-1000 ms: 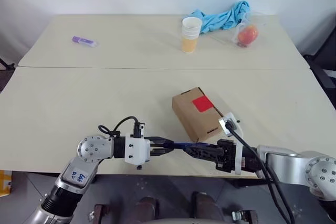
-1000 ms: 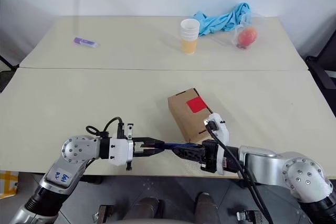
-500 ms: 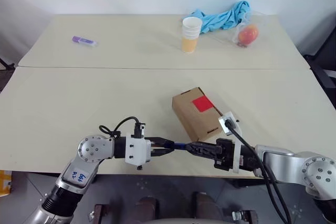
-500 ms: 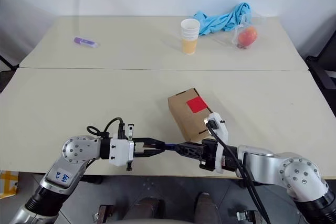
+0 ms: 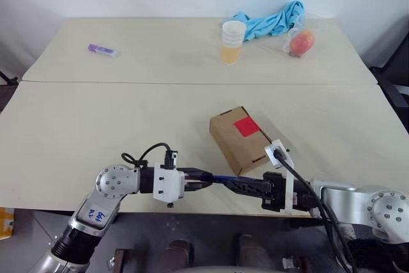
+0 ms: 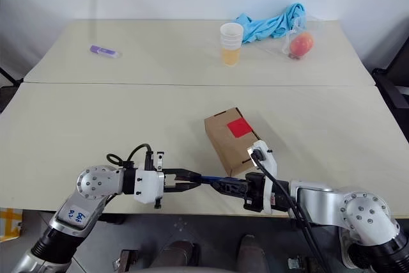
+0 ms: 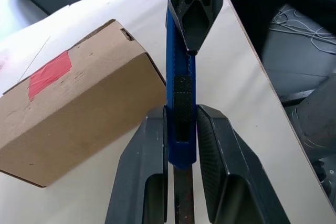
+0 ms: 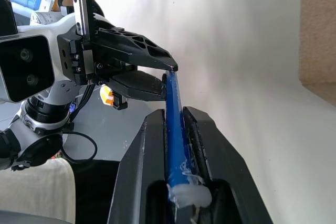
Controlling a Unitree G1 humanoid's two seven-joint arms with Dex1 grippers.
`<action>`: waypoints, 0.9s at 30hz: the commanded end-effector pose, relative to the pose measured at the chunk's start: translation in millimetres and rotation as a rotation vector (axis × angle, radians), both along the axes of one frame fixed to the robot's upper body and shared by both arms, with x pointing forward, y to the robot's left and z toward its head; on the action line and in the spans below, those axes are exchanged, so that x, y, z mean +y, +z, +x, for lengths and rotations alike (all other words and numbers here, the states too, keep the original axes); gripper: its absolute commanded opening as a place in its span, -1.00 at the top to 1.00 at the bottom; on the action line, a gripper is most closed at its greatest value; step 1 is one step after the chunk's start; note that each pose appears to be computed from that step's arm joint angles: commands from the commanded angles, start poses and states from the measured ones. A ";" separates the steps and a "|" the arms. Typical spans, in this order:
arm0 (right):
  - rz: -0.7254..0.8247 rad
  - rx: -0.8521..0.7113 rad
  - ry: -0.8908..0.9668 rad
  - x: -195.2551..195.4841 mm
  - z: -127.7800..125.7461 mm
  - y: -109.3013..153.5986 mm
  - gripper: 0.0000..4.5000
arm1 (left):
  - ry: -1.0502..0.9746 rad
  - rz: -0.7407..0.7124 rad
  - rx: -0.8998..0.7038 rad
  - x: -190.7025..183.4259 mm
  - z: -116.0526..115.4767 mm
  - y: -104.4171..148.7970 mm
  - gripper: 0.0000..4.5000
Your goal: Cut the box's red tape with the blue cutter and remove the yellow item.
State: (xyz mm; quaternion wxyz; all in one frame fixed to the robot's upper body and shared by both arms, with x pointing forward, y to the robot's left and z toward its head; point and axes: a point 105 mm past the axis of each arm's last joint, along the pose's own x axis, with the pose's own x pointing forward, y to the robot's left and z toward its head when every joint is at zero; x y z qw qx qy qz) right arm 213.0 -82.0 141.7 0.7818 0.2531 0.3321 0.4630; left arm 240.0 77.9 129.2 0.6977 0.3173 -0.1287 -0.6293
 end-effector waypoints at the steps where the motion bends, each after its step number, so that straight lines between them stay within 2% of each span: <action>1: 0.002 -0.013 0.003 -2.7 -0.7 3.7 0.93 | -0.033 -0.055 -0.013 -4.4 -7.4 12.2 0.79; 5: 0.011 -0.035 0.013 -7.4 -2.4 11.3 0.93 | -0.034 -0.125 0.054 -0.3 -8.3 22.9 0.20; 9: 0.037 -0.082 0.074 -18.7 -19.3 30.6 0.93 | 0.054 -0.200 0.277 24.5 3.7 34.0 -0.31; 12: 0.042 -0.118 0.110 -31.0 -32.7 42.2 0.93 | 0.101 -0.192 0.410 48.7 13.0 38.0 -0.33; 16: -0.034 -0.157 0.062 -54.7 -30.8 49.9 0.93 | 0.140 -0.182 0.474 69.3 26.5 40.6 -0.33; 19: -0.092 -0.205 0.007 -72.6 -22.7 58.9 0.93 | 0.152 -0.205 0.476 71.3 38.4 42.7 -0.06; 21: -0.132 -0.255 -0.017 -84.2 -17.5 70.7 0.93 | 0.146 -0.216 0.469 66.2 47.4 43.0 0.20; 24: -0.203 -0.378 -0.064 -104.6 -5.9 107.1 0.93 | 0.080 -0.236 0.458 35.4 65.2 43.5 0.58; 27: -0.249 -0.415 -0.081 -111.6 3.6 119.3 0.93 | 0.026 -0.222 0.436 8.1 75.2 41.8 0.99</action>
